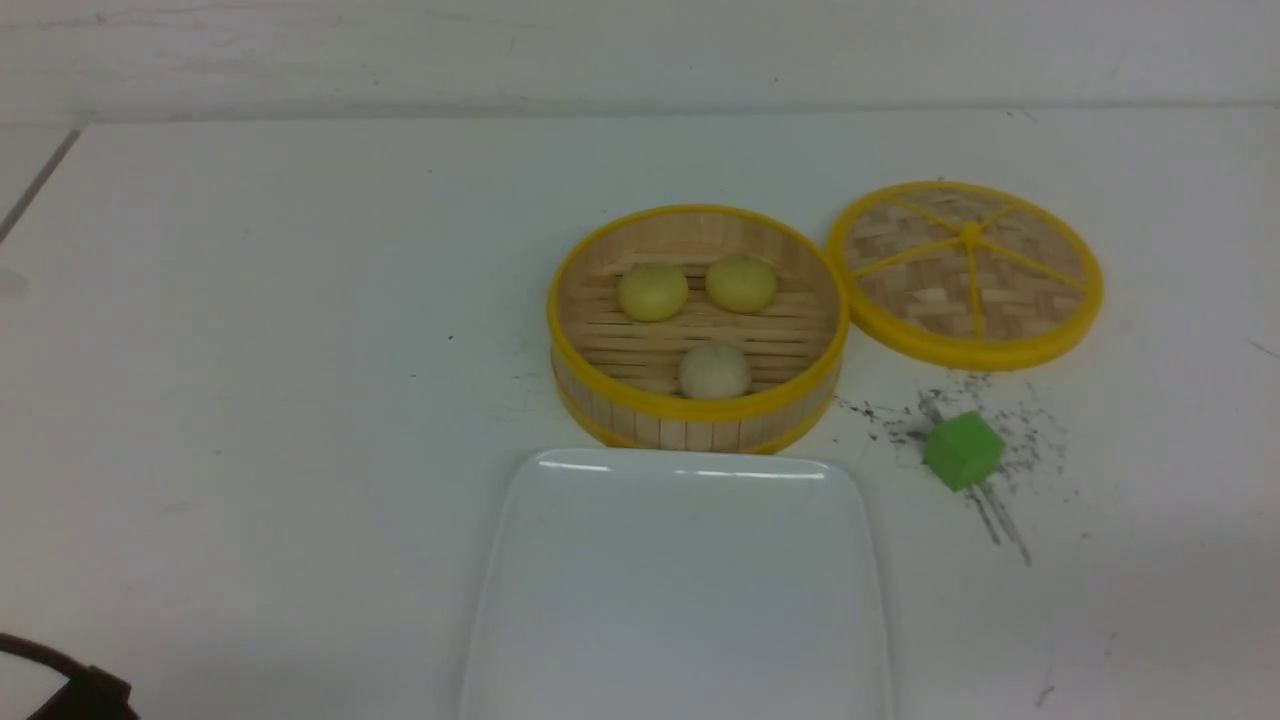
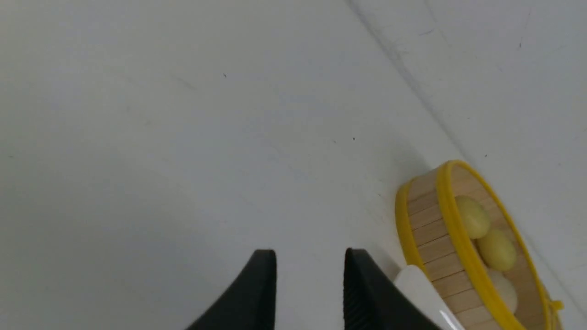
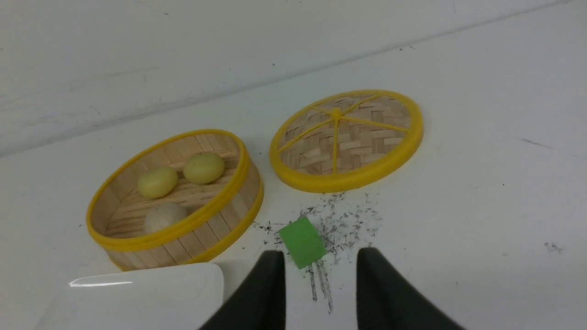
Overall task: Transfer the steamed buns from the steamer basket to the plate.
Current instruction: Use the right arm to grab the steamed stuffed bun that is closest to it
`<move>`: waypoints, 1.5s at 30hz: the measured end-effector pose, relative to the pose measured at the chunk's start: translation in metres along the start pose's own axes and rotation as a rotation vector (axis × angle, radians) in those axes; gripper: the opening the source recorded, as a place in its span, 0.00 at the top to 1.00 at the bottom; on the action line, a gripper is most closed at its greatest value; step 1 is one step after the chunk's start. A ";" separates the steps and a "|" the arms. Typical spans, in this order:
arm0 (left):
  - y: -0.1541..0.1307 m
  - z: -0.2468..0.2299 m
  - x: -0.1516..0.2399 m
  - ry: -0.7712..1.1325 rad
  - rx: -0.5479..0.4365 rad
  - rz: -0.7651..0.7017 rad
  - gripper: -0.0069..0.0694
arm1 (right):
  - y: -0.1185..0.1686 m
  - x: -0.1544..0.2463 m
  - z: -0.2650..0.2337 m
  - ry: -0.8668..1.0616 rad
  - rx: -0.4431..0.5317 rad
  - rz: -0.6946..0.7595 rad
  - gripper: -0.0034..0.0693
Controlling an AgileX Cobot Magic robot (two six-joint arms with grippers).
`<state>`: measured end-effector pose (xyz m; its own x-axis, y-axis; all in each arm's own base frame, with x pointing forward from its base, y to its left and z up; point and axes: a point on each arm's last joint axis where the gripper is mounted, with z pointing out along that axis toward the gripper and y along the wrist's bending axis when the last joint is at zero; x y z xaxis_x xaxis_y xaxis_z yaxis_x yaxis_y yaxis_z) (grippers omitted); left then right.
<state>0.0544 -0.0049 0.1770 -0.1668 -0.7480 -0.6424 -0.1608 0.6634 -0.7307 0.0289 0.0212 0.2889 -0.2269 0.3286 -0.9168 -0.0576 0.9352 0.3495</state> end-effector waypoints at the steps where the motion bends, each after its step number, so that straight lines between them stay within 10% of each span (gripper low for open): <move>1: 0.000 0.000 0.000 -0.001 0.001 -0.002 0.59 | 0.000 0.000 0.000 0.000 0.000 0.000 0.62; 13: -0.002 0.000 -0.003 -0.029 0.027 0.001 0.59 | 0.003 0.006 0.000 0.068 -0.034 0.007 0.62; 21: -0.028 -0.012 -0.023 -0.107 0.098 0.252 0.60 | 0.018 -0.004 0.002 0.092 -0.175 -0.097 0.62; 45: -0.096 -0.011 -0.072 0.017 0.140 0.507 0.60 | 0.048 -0.124 0.110 0.470 -0.470 -0.268 0.62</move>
<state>0.0713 -0.0146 0.2953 -0.2061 -0.3328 -0.9202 0.0757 0.9321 -0.3541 0.1609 0.0398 0.3976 -0.5351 -0.0955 -0.8394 -0.5586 0.7854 0.2667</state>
